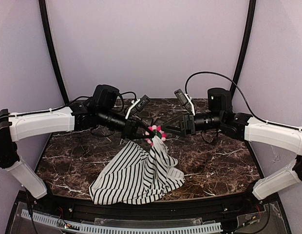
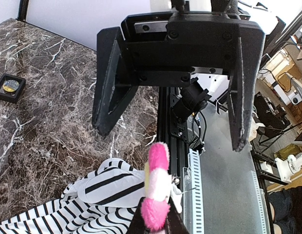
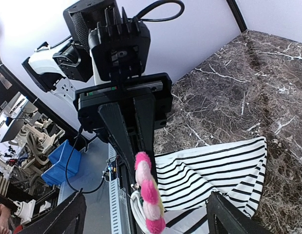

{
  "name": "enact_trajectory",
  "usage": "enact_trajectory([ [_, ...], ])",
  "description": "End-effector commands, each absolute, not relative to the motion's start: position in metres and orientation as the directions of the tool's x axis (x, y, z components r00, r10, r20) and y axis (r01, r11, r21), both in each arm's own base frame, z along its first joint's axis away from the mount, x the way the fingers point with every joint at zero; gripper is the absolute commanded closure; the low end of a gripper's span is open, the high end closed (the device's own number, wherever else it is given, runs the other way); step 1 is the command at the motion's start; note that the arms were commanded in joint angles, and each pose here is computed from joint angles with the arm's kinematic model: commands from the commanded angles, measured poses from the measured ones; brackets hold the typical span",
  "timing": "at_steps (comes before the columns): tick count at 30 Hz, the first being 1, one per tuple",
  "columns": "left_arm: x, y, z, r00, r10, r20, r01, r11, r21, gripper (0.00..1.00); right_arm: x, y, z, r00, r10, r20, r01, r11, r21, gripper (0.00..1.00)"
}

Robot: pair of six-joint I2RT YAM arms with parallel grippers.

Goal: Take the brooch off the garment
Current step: Open the brooch with the flattened clothing, then remove the brooch from the flattened clothing.

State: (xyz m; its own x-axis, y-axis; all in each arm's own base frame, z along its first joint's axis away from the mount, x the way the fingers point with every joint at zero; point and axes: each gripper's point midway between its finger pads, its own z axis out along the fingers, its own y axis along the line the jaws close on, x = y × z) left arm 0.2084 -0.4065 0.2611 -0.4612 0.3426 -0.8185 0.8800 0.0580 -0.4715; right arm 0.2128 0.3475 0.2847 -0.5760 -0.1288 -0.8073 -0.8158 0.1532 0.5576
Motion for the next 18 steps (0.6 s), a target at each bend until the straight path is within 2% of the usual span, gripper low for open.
enact_trajectory([
  [1, 0.210, -0.406, 0.277, -0.441, 0.307, -0.843, 0.891, 0.033, -0.454, 0.99, 0.217, 0.341, 0.274, -0.568, -0.094, -0.818, -0.816, 0.190, 0.545, 0.14],
  [11, 0.227, -0.398, 0.279, -0.452, 0.277, -0.848, 0.891, 0.116, -0.438, 0.99, 0.196, 0.338, 0.236, -0.561, -0.116, -0.820, -0.816, 0.246, 0.523, 0.12],
  [18, 0.233, -0.396, 0.279, -0.466, 0.263, -0.845, 0.885, 0.130, -0.447, 0.99, 0.192, 0.357, 0.209, -0.561, -0.166, -0.811, -0.815, 0.283, 0.505, 0.18],
])
